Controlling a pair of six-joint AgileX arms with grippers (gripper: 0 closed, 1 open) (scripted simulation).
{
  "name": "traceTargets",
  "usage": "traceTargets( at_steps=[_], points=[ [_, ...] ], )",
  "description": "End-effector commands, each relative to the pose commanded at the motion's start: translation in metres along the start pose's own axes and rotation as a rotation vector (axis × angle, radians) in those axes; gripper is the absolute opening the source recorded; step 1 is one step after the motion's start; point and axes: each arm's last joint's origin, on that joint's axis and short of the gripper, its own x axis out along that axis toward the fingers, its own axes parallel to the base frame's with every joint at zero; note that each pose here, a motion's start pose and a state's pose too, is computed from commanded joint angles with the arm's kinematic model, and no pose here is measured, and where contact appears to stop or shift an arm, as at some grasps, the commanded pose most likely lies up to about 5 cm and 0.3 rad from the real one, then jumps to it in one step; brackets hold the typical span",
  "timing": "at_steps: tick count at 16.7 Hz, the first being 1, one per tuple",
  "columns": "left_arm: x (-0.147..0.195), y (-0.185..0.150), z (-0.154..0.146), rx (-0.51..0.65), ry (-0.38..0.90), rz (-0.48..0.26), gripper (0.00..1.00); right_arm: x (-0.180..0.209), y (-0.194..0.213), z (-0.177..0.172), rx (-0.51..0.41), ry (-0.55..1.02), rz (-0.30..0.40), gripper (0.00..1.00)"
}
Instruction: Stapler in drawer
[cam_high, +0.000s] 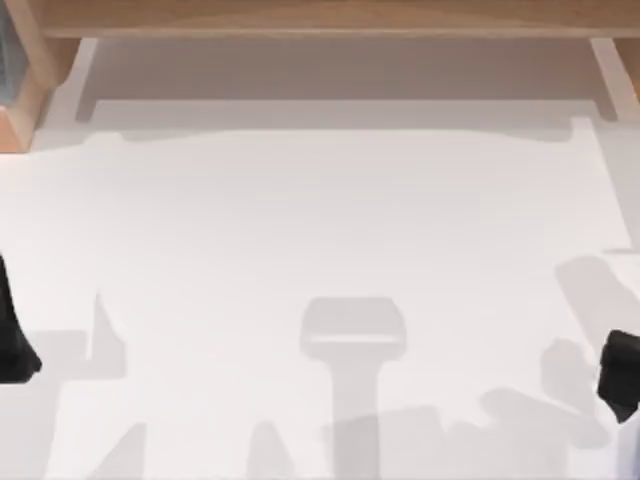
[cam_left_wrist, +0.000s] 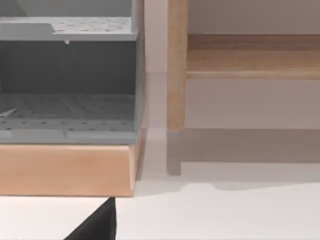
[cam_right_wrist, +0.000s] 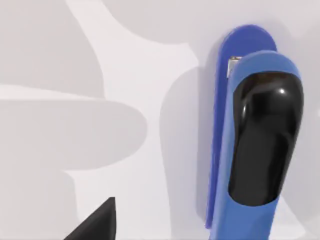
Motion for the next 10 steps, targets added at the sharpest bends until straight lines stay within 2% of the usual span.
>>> traceTargets(
  at_steps=[7, 10],
  points=[
    [0.000, 0.000, 0.000, 0.000, 0.000, 0.000, 1.00, 0.043, 0.002, 0.001, -0.003, -0.004, 0.003, 1.00],
    [0.000, 0.000, 0.000, 0.000, 0.000, 0.000, 1.00, 0.049, 0.001, 0.000, -0.002, 0.001, -0.001, 1.00]
  ],
)
